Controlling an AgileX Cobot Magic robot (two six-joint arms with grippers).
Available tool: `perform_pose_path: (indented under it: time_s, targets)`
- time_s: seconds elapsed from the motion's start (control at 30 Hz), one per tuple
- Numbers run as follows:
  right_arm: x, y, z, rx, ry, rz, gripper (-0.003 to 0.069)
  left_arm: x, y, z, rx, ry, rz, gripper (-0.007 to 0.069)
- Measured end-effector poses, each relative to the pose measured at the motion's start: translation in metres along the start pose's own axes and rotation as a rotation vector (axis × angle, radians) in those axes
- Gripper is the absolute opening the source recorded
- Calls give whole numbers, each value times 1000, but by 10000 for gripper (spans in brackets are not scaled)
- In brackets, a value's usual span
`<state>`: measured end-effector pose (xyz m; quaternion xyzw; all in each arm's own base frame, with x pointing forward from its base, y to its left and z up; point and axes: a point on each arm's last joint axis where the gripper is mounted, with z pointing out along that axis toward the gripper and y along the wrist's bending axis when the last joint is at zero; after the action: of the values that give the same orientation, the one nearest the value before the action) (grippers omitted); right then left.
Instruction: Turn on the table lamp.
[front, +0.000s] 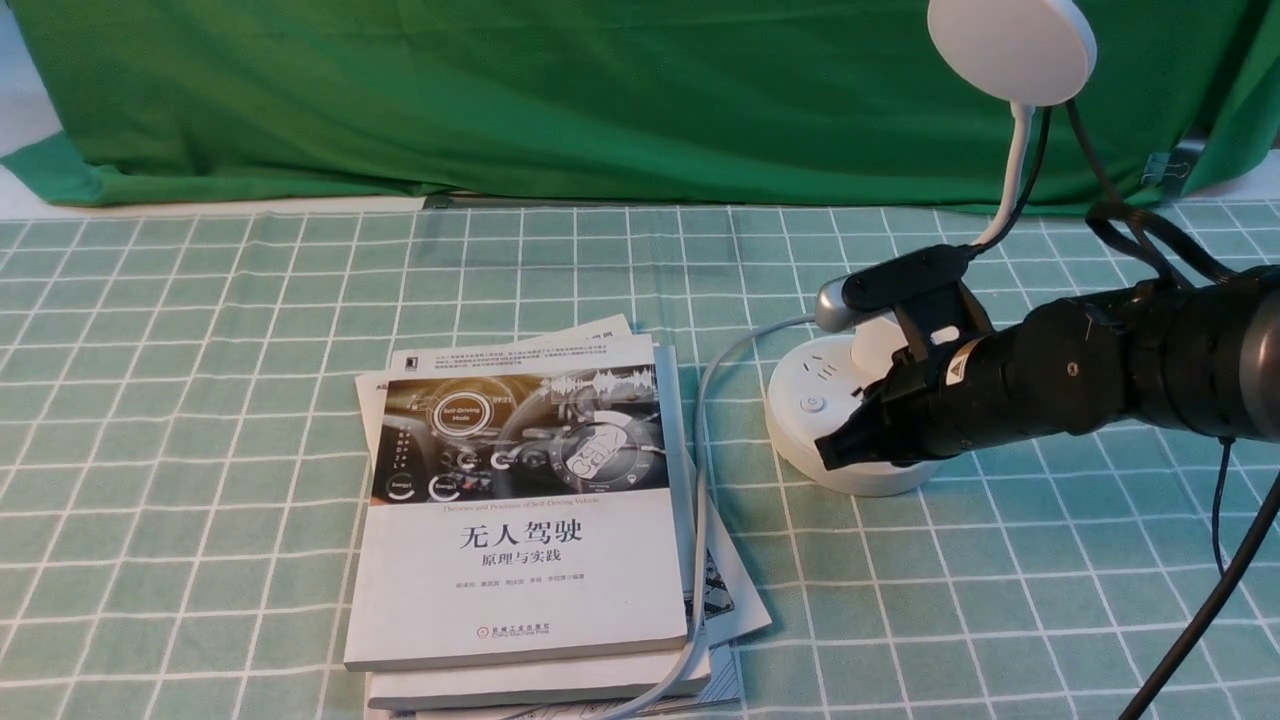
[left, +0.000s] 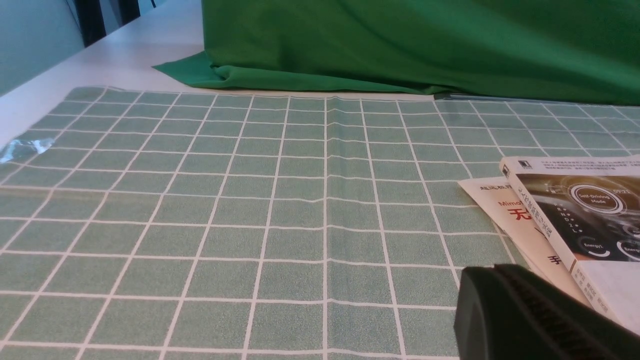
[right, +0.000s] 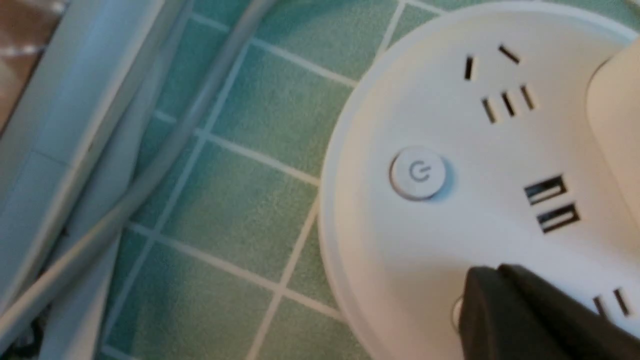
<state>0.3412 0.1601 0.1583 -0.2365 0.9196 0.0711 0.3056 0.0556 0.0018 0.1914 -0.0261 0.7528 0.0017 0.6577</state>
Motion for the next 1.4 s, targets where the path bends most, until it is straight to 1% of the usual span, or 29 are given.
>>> perform_pose_path:
  time_s: [0.23, 0.37, 0.47, 0.63, 0.67, 0.73, 0.87, 0.9, 1.17, 1.27, 1.4]
  targets:
    - [0, 0, 0, 1, -3, 3, 41, 0, 0, 0, 0, 0, 0, 21]
    - [-3, 0, -10, -1, -12, 18, 41, 0, 0, 0, 0, 0, 0, 21]
    - [-4, 2, -32, -9, -7, 19, 41, 0, 0, 0, 0, 0, 0, 21]
    - [-15, 3, -97, -1, -172, 35, 41, 0, 0, 0, 0, 0, 0, 21]
    - [-15, 3, -100, -1, -179, 35, 41, 0, 0, 0, 0, 0, 0, 21]
    - [-3, 4, -126, -1, -220, 52, 41, 0, 0, 0, 0, 0, 0, 21]
    - [25, 6, -151, -2, -268, 105, 41, 0, 0, 0, 0, 0, 0, 21]
    - [37, 7, -161, 1, -309, 117, 41, 0, 0, 0, 0, 0, 0, 21]
    - [94, 9, -230, 27, -716, 127, 41, 0, 0, 0, 0, 0, 0, 21]
    - [108, 10, -240, 27, -766, 125, 50, 0, 0, 0, 0, 0, 0, 21]
    - [133, 13, -250, 24, -821, 123, 95, 0, 0, 0, 0, 0, 0, 21]
